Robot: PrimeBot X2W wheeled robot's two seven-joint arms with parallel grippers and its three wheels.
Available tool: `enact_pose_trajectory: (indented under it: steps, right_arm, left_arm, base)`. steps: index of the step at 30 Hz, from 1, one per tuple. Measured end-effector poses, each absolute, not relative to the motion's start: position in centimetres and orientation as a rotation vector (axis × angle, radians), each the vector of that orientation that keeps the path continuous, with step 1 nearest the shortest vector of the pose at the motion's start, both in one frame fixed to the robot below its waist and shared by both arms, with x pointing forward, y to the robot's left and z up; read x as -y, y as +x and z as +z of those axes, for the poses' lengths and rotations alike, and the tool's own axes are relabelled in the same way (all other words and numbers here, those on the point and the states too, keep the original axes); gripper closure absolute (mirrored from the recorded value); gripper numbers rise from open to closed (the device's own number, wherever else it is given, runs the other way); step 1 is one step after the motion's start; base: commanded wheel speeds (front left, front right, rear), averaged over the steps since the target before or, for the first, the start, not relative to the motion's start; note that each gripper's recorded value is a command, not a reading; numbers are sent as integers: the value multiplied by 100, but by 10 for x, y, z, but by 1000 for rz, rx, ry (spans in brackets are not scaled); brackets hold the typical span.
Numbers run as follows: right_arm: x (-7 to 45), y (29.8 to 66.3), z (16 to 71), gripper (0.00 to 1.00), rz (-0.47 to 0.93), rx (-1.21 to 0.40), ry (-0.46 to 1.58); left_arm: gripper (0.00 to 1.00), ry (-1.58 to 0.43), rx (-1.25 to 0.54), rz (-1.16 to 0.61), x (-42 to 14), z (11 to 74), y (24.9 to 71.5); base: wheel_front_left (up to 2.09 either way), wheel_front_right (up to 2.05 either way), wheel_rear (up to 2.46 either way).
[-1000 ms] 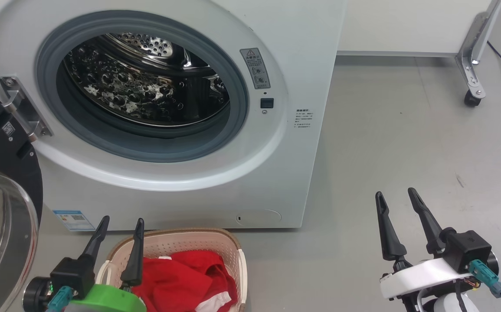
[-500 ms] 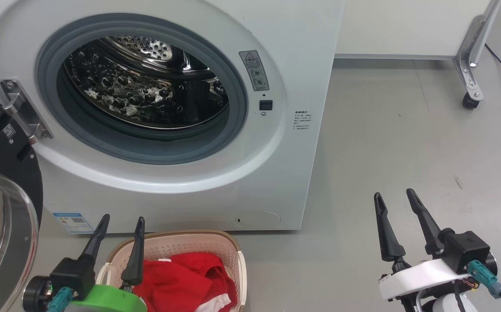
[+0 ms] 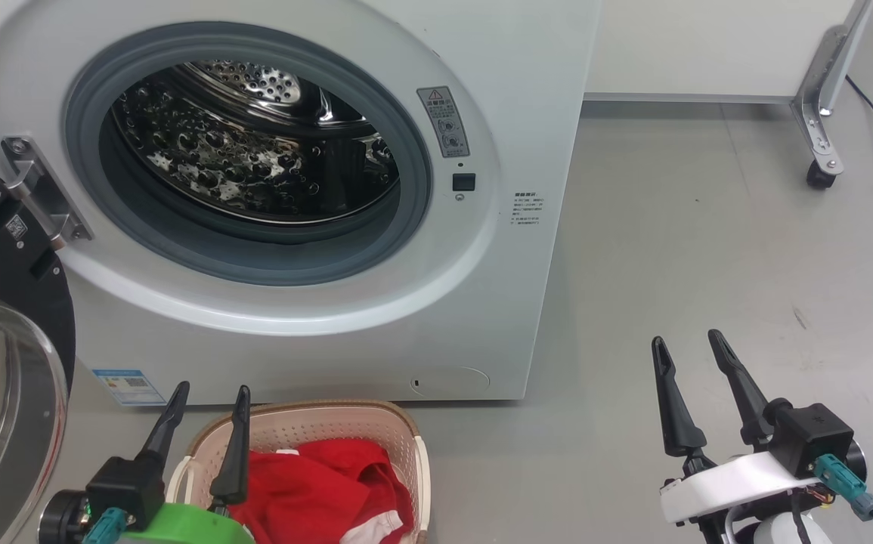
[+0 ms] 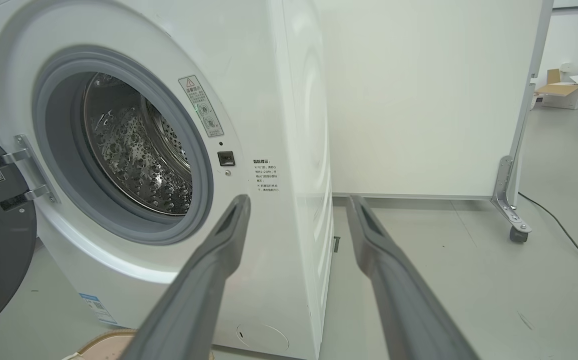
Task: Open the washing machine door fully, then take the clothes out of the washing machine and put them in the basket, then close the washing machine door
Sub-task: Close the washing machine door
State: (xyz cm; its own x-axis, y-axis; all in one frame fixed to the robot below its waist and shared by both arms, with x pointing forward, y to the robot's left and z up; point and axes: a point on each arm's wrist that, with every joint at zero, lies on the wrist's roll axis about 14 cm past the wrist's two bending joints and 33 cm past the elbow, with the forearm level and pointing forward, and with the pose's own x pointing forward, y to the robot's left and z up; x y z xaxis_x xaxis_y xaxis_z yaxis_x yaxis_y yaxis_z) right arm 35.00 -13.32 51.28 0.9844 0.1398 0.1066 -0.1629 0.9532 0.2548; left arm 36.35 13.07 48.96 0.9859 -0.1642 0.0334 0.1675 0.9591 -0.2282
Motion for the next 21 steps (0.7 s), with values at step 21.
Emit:
enact_pose_trajectory:
  steps: [21]
  right_arm:
    - [133, 352, 508, 0, 152, 74, 268]
  left_arm:
    - [0, -241, 3, -169, -130, 486, 364]
  base:
    - [-79, 79, 0]
